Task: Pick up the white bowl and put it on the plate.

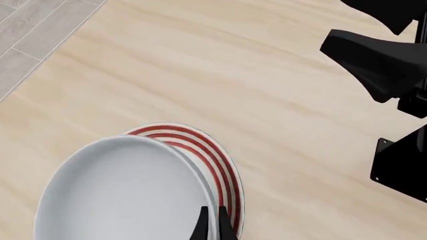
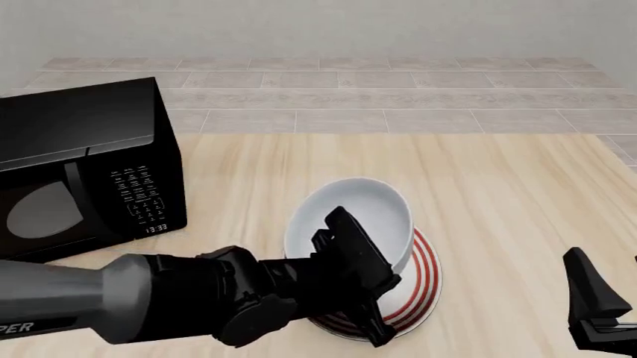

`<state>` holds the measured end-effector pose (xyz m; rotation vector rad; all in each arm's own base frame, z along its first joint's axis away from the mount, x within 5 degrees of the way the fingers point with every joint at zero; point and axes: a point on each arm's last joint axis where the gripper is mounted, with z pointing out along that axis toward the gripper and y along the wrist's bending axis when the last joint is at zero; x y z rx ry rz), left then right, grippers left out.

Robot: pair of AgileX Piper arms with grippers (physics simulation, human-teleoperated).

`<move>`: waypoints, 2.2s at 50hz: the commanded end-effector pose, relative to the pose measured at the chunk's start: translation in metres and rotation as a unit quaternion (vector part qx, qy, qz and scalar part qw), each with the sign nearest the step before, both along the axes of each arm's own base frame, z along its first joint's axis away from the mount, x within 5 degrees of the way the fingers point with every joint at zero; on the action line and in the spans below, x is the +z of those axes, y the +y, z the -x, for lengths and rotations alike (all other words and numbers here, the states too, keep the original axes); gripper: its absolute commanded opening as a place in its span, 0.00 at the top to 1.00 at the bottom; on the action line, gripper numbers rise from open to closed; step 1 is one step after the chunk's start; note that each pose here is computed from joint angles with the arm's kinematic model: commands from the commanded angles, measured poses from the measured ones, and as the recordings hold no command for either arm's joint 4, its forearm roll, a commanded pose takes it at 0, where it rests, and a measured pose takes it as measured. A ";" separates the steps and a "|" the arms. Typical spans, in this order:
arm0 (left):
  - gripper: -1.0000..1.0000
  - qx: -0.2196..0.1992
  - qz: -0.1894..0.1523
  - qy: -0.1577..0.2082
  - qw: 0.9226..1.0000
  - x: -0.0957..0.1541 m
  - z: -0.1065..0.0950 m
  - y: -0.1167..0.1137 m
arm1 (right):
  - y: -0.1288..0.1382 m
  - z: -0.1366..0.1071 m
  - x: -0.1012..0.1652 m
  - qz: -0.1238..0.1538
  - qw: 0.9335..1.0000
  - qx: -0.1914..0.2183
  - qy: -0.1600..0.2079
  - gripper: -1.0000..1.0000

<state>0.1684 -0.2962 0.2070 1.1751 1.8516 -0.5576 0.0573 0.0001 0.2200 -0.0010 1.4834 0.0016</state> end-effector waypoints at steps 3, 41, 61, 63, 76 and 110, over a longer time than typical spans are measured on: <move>1.00 -0.015 -0.006 -0.018 1.000 -0.002 -0.002 -0.003 | 0.000 -0.001 -0.002 0.001 1.000 0.000 0.000 0.00; 1.00 -0.016 -0.006 -0.011 1.000 -0.014 -0.001 -0.009 | 0.000 -0.001 -0.002 0.001 1.000 0.000 0.000 0.00; 1.00 -0.013 -0.010 -0.012 1.000 -0.019 -0.006 -0.010 | 0.000 -0.001 -0.002 0.001 1.000 0.000 0.000 0.00; 1.00 -0.014 -0.011 -0.012 1.000 -0.019 -0.004 -0.010 | 0.000 -0.001 -0.002 0.000 1.000 0.000 0.000 0.00; 0.00 -0.016 -0.012 -0.011 1.000 -0.018 -0.004 -0.011 | 0.000 -0.001 -0.002 0.001 1.000 0.000 0.000 0.00; 0.00 -0.024 -0.012 -0.031 0.999 0.017 0.004 0.005 | 0.000 -0.001 -0.002 0.001 1.000 0.000 0.000 0.00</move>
